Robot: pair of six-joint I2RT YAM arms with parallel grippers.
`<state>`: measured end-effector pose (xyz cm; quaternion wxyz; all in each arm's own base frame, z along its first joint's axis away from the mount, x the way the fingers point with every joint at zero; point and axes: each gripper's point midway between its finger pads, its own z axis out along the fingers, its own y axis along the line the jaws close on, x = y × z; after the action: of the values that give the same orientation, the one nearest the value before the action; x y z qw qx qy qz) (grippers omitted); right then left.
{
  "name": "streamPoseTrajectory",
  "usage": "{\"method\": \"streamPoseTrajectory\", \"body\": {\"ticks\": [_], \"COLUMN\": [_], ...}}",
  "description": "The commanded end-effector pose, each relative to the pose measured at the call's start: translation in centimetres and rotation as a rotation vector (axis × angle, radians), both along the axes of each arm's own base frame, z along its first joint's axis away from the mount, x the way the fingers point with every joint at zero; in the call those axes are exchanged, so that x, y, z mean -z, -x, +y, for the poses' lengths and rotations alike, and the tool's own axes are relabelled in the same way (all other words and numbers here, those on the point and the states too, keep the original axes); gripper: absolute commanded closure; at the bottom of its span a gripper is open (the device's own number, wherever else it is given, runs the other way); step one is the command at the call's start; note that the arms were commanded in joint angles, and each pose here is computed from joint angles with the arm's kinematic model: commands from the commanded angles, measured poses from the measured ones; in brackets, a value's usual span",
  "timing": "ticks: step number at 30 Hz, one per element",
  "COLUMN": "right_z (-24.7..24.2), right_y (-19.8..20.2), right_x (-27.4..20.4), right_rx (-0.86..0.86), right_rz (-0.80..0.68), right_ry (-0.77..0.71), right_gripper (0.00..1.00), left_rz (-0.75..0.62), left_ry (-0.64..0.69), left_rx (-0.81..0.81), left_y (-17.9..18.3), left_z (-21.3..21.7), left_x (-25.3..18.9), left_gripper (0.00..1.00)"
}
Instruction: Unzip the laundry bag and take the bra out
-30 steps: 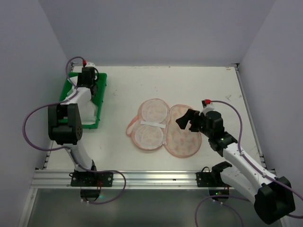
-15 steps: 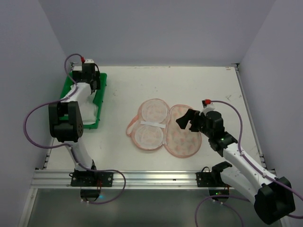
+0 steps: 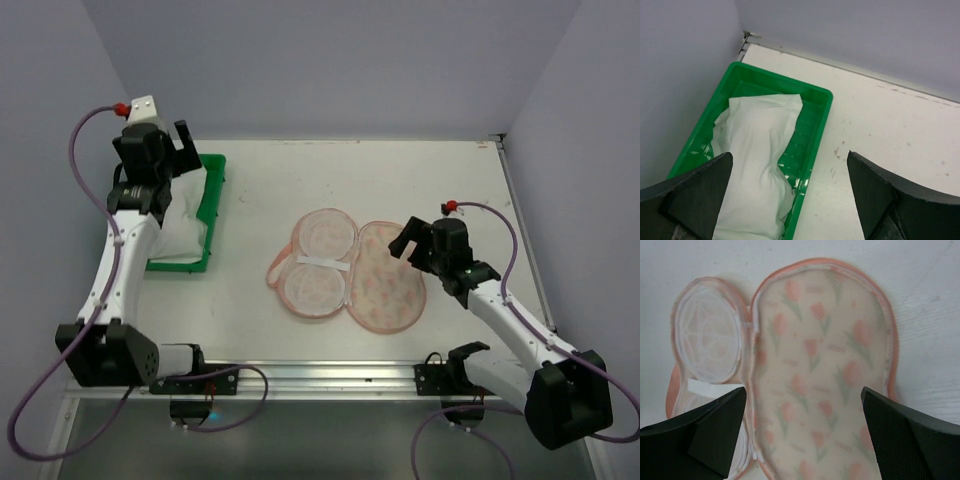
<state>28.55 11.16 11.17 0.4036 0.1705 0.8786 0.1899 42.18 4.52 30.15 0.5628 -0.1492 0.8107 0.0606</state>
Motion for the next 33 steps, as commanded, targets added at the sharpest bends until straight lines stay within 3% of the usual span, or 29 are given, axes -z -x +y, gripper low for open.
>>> {"method": "streamPoseTrajectory", "body": {"ticks": [1, 6, 9, 15, 24, 26, 29, 31, 33], "right_z": [-2.2, -2.9, -2.5, -2.5, 0.3, 0.5, 0.6, 0.4, 0.3], "right_y": [-0.3, -0.1, 0.0, 0.6, 1.1, 1.0, 0.8, 0.6, 0.7], "right_x": [1.4, 4.2, 5.6, 7.5, 8.5, 8.5, 8.4, 8.4, 8.5], "right_rx": [0.153, 0.183, 0.177, 0.19, 0.089, 0.079, 0.071, 0.077, 0.077], "right_rz": [0.13, 0.276, 0.359, 0.467, 0.549, 0.545, 0.539, 0.536, 0.539], "right_ry": [0.016, 0.015, 0.023, 0.04, -0.054, -0.059, -0.06, -0.053, -0.045], "right_gripper": [0.01, 0.01, 0.01, 0.02, 0.04, 0.1, 0.27, 0.46, 0.59], "left_rz": [-0.003, -0.081, -0.05, -0.035, -0.032, -0.028, -0.03, -0.03, -0.029], "left_ry": [0.126, 0.144, 0.121, 0.092, 0.05, 0.047, 0.043, 0.041, 0.04], "left_rx": [0.121, 0.167, 0.175, 0.207, 0.185, 0.186, 0.181, 0.182, 0.184], "left_y": [3.5, 7.7, 8.7, 9.5, 9.7, 9.8, 9.8, 9.9, 9.9], "left_z": [-2.9, -4.0, -4.4, -5.5, -5.2, -5.3, -5.2, -5.2, -5.2], "left_x": [2.1, 2.4, 4.7, 6.6, 7.8, 7.9, 7.8, 7.9, 7.9], "left_gripper": [0.0, 0.0, 0.0, 0.0, 0.0, 0.0, 0.0, 0.0, 0.0]}}
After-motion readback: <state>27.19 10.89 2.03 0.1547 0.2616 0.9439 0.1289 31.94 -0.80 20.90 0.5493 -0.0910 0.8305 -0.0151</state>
